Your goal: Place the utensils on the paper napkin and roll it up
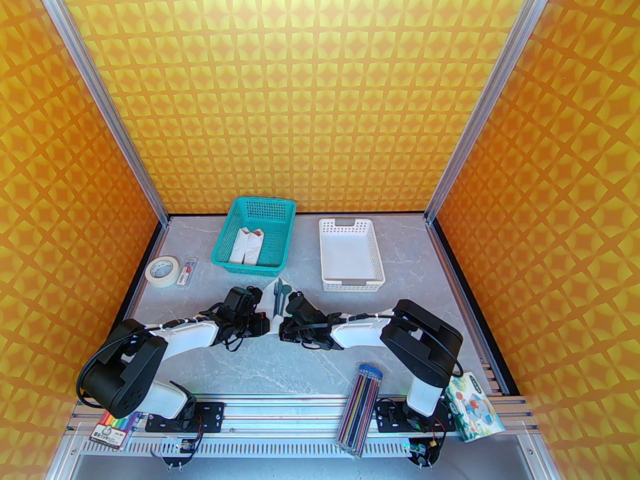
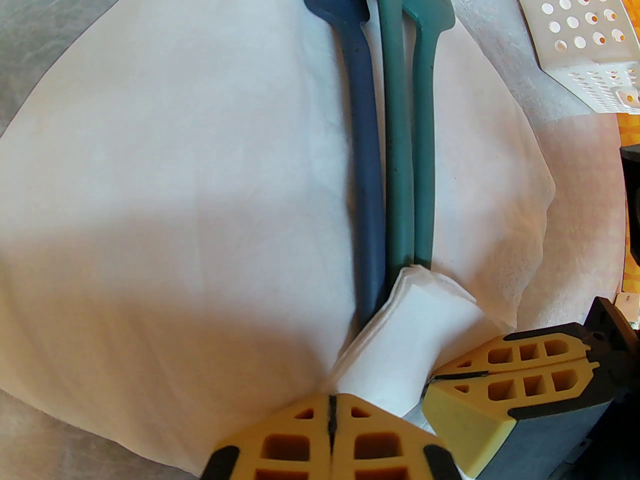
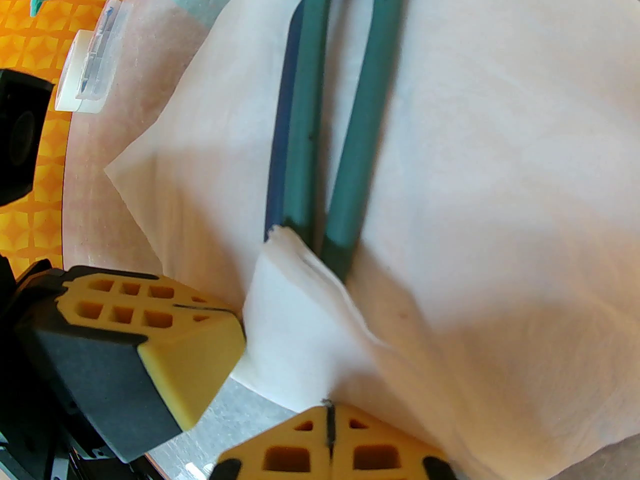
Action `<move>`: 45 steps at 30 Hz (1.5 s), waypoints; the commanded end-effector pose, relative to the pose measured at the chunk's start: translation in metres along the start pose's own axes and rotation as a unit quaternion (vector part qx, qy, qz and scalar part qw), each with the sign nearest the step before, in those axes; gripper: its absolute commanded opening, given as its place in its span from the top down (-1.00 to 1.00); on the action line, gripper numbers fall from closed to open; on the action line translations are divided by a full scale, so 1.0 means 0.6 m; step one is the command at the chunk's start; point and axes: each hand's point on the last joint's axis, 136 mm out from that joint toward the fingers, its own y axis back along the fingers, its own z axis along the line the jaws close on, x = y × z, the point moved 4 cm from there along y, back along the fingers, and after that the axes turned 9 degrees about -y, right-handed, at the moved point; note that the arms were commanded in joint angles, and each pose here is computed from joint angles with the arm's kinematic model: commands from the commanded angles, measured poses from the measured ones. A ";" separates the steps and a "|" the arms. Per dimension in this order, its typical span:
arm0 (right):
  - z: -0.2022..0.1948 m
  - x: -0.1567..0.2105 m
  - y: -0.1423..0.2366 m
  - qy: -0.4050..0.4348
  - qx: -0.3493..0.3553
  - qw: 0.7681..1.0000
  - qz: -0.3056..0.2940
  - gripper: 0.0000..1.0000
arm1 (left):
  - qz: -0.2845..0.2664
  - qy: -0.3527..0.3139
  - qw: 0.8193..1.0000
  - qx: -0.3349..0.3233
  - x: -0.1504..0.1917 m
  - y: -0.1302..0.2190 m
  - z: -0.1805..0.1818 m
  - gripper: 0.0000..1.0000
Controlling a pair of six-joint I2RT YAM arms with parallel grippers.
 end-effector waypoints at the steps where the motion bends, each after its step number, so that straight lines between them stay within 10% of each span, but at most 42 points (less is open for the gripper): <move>1: -0.041 0.001 -0.003 -0.013 0.055 0.998 -0.002 0.94 | 0.034 0.008 0.998 -0.053 0.035 -0.002 0.036 1.00; 22: -0.092 -0.042 0.088 -0.012 0.098 0.994 -0.053 0.86 | 0.037 0.013 0.997 -0.060 0.045 0.004 0.041 1.00; 45: -0.062 -0.101 0.103 0.012 0.123 0.990 -0.073 -0.27 | 0.033 0.029 0.998 -0.048 0.078 0.017 0.031 1.00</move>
